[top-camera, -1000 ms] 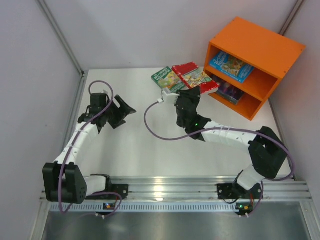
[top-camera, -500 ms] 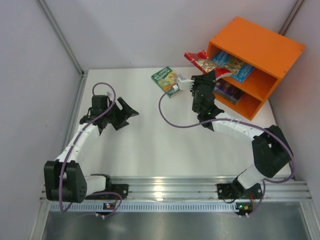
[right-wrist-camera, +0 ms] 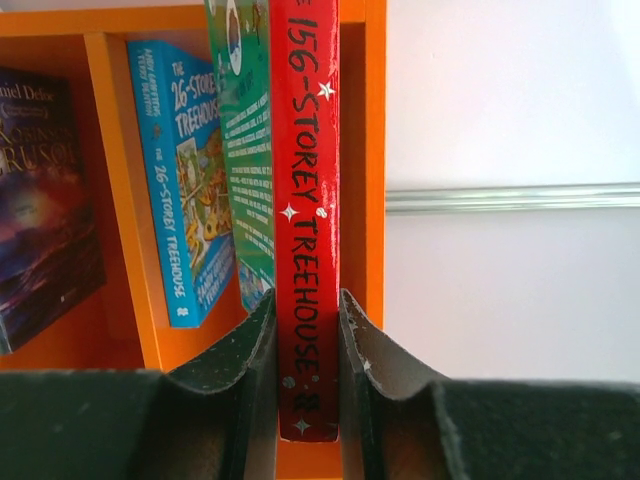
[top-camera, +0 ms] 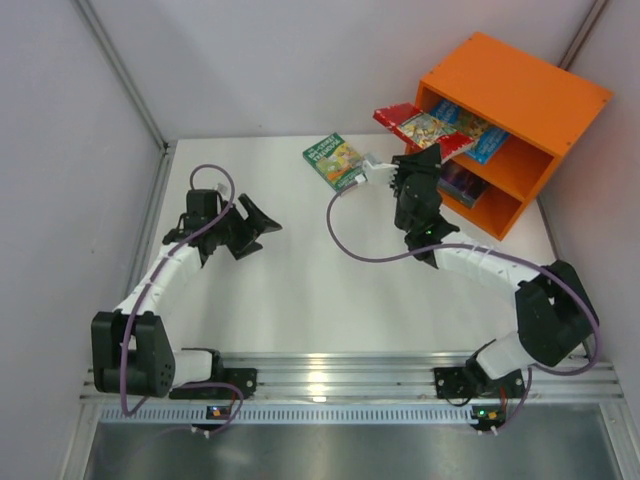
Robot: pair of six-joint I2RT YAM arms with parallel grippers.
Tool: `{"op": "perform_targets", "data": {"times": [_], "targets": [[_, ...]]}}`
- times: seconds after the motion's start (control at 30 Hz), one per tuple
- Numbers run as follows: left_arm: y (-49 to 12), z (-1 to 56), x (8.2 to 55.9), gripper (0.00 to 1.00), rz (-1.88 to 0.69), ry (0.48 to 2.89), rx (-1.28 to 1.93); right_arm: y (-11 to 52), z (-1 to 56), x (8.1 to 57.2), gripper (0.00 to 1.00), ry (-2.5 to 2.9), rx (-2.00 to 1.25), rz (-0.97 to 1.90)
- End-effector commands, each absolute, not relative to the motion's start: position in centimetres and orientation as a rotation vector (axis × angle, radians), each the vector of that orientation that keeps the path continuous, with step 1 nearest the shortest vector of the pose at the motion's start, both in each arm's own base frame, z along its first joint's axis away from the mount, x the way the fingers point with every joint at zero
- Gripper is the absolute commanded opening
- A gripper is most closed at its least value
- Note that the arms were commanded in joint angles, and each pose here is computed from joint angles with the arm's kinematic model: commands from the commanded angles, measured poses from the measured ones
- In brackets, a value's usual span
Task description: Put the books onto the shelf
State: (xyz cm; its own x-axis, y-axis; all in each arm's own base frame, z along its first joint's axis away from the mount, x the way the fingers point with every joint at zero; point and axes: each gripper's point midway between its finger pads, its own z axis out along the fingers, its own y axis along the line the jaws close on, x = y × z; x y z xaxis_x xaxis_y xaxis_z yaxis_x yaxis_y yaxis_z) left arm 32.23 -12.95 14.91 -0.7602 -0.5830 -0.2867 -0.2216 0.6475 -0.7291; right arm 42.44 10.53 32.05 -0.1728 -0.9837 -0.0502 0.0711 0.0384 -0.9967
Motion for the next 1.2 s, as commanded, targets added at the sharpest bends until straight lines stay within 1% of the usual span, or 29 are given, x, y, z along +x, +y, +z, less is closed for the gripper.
{"op": "perform_targets", "data": {"times": [0.0,0.47,0.77,0.9,1.17], "targets": [[-13.2,16.0,32.8,0.86,-0.987,2.31,-0.583,7.9,37.4,39.4,0.0,1.302,-0.78,-1.357],[-13.3,16.8,31.9,0.86,-1.002,2.297,-0.575,6.1,36.9,37.1,0.0,1.369,-0.805,-1.346],[-13.4,17.3,32.2,0.86,-1.01,2.296,-0.567,5.3,35.6,38.9,0.0,1.4,-0.852,-1.315],[-13.4,17.5,32.4,0.86,-1.008,2.292,-0.561,3.7,35.6,39.7,0.0,1.418,-0.823,-1.356],[-13.4,17.5,32.4,0.86,-1.008,2.294,-0.565,3.0,36.3,41.2,0.0,1.384,-0.82,-1.338]]}}
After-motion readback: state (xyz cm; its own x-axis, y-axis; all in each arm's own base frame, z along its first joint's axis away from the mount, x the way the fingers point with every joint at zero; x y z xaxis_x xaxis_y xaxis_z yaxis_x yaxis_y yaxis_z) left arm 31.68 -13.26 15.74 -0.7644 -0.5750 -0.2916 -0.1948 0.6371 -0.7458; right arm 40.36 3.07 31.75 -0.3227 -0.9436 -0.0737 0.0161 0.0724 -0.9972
